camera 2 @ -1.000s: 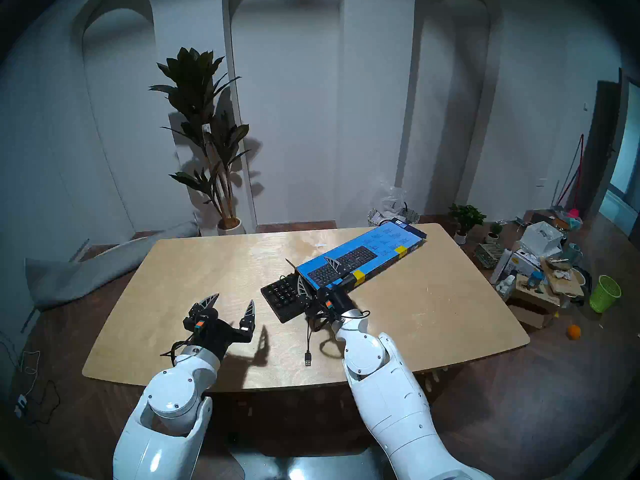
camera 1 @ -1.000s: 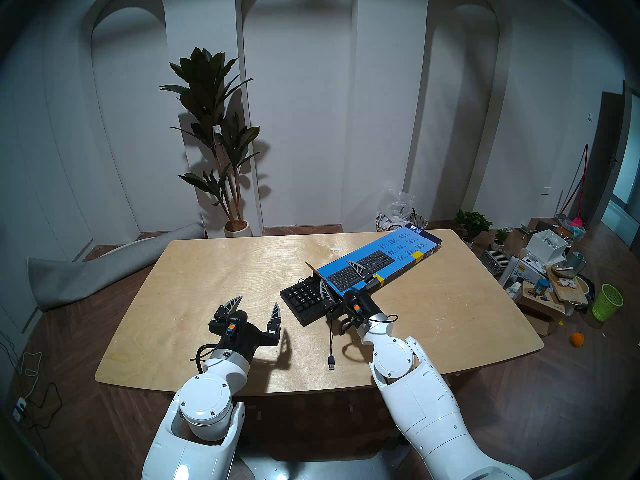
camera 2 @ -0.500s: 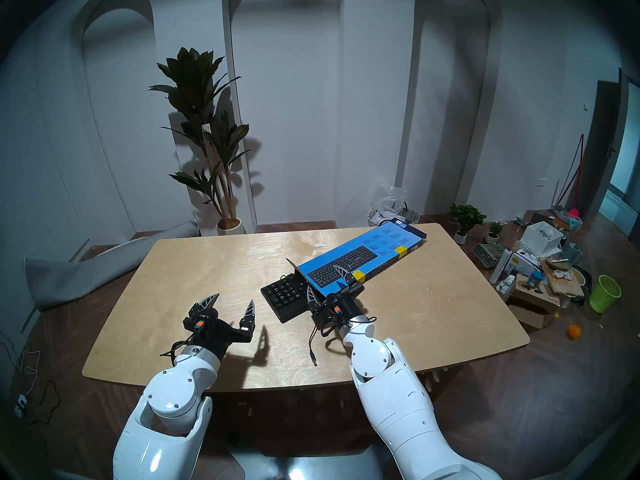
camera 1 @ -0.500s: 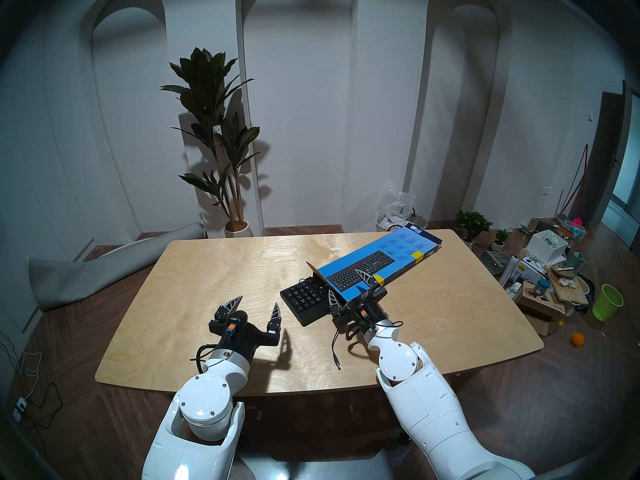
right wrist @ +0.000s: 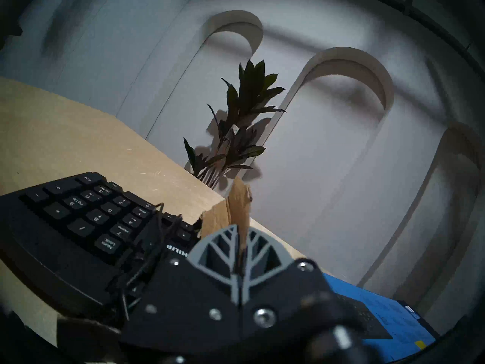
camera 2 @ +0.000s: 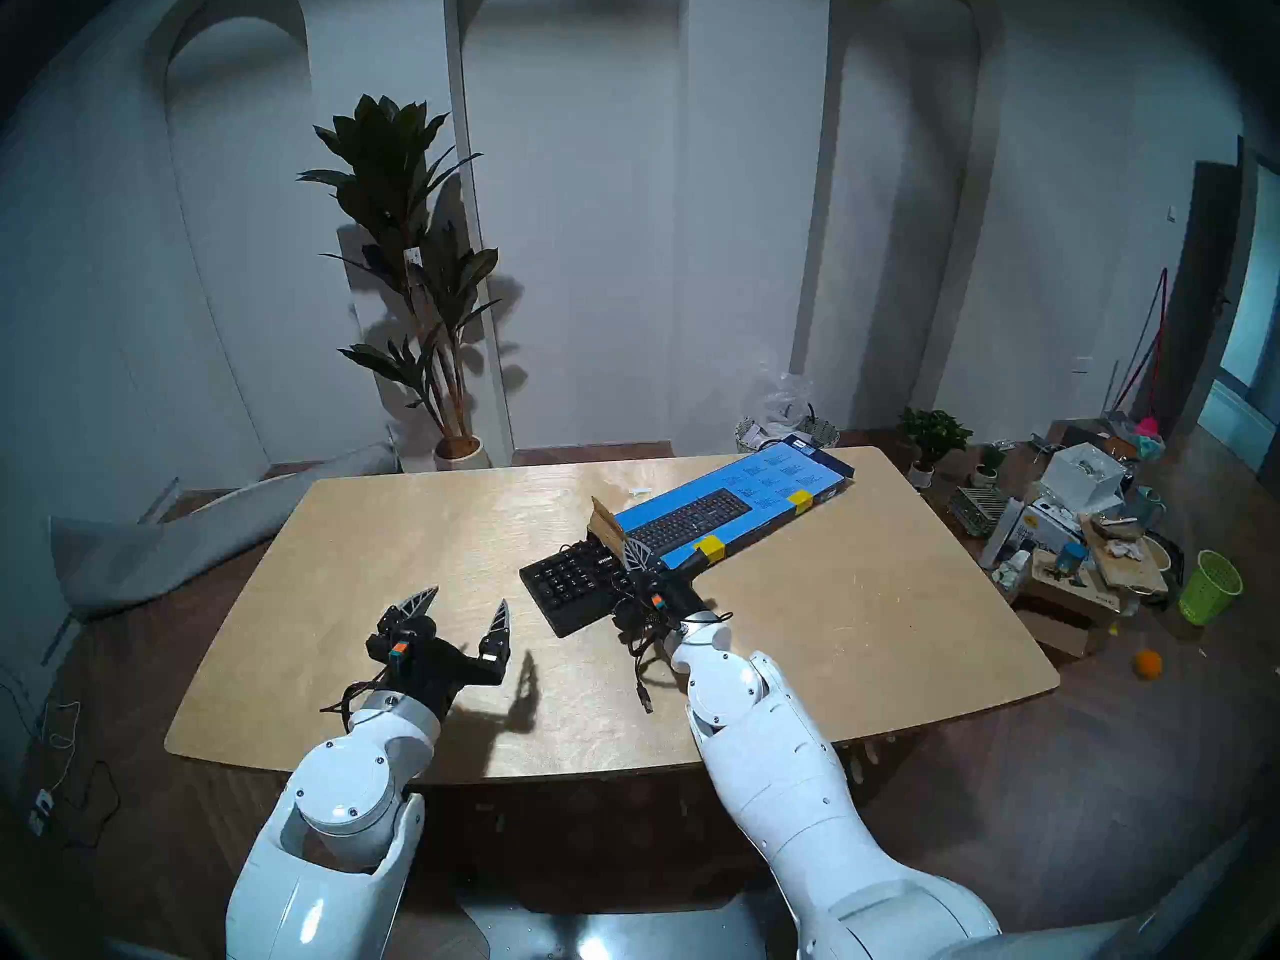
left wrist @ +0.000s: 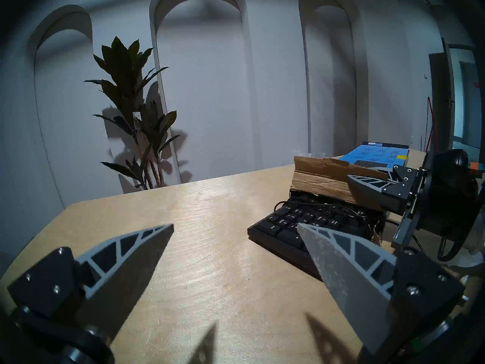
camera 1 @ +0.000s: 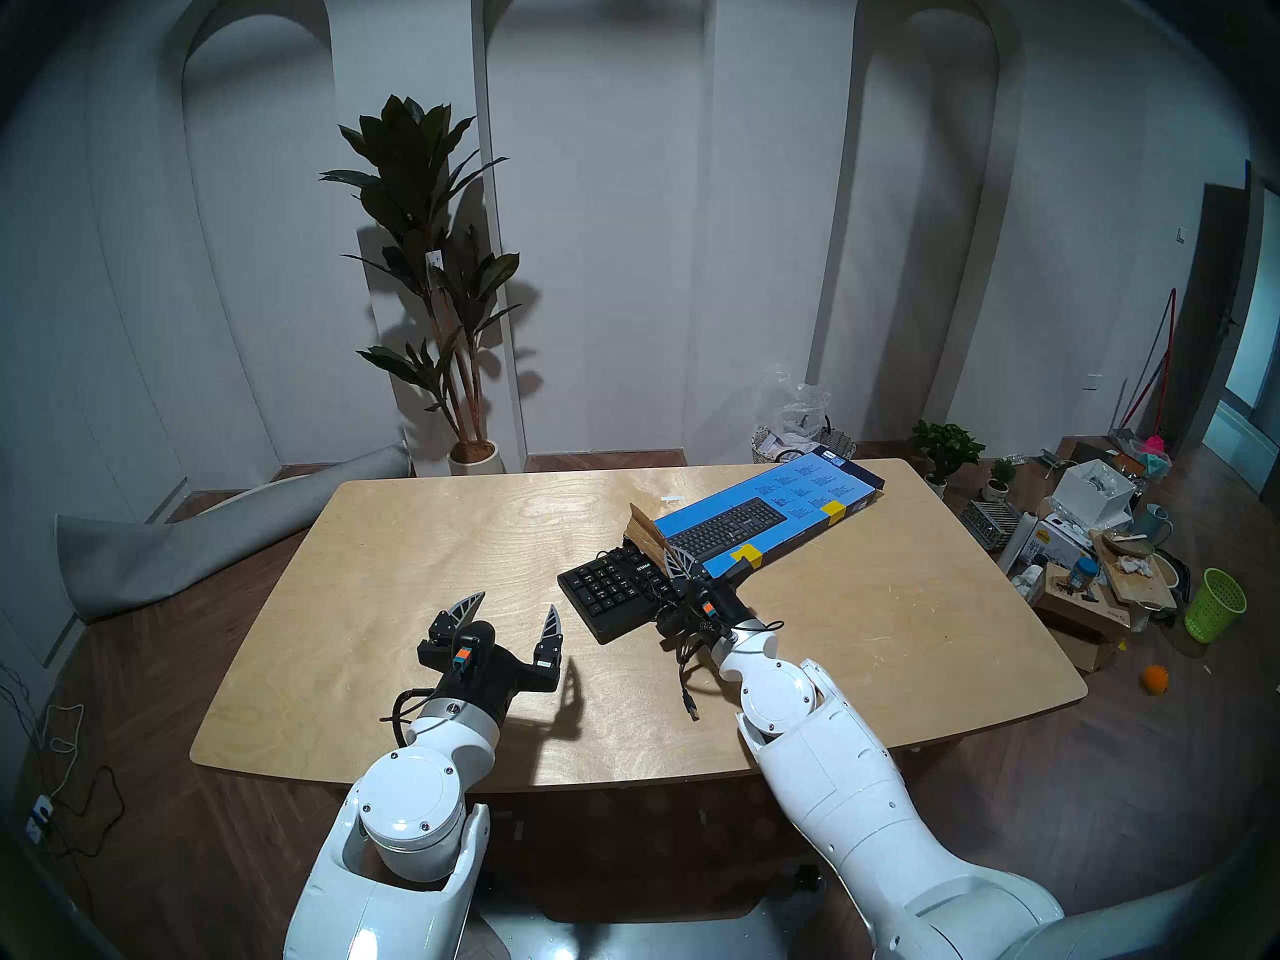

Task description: Unwrap the new keyboard and set the wrapping aside

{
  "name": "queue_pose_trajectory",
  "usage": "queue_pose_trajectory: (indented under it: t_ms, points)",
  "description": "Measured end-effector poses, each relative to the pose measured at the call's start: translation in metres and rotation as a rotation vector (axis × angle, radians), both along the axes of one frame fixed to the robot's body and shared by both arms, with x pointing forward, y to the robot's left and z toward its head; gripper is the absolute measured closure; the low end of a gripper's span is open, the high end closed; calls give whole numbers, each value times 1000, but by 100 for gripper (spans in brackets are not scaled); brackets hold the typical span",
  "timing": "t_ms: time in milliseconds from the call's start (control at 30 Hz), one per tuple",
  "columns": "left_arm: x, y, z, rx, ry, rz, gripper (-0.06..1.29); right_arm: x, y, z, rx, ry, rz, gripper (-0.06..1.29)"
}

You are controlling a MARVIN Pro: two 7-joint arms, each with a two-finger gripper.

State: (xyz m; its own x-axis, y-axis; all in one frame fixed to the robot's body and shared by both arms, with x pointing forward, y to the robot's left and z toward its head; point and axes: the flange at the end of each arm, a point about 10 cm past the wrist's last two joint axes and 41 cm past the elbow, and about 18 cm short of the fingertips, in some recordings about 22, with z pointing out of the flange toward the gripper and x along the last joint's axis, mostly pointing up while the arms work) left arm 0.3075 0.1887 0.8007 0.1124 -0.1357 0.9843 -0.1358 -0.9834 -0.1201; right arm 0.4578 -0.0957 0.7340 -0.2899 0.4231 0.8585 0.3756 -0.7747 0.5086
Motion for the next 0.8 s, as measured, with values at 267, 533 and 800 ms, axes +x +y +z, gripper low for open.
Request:
queue_pose_trajectory:
  t_ms: [267,533,800]
  points:
    - [0,0,0,0,0,0,0,-7,9,4,76,10,32,126]
    - [0,0,0,0,1,0,0,0,4,32,162,-46,4,126]
    - [0,0,-1,1,2,0,0,19,-12,82,256,-166,-75,126]
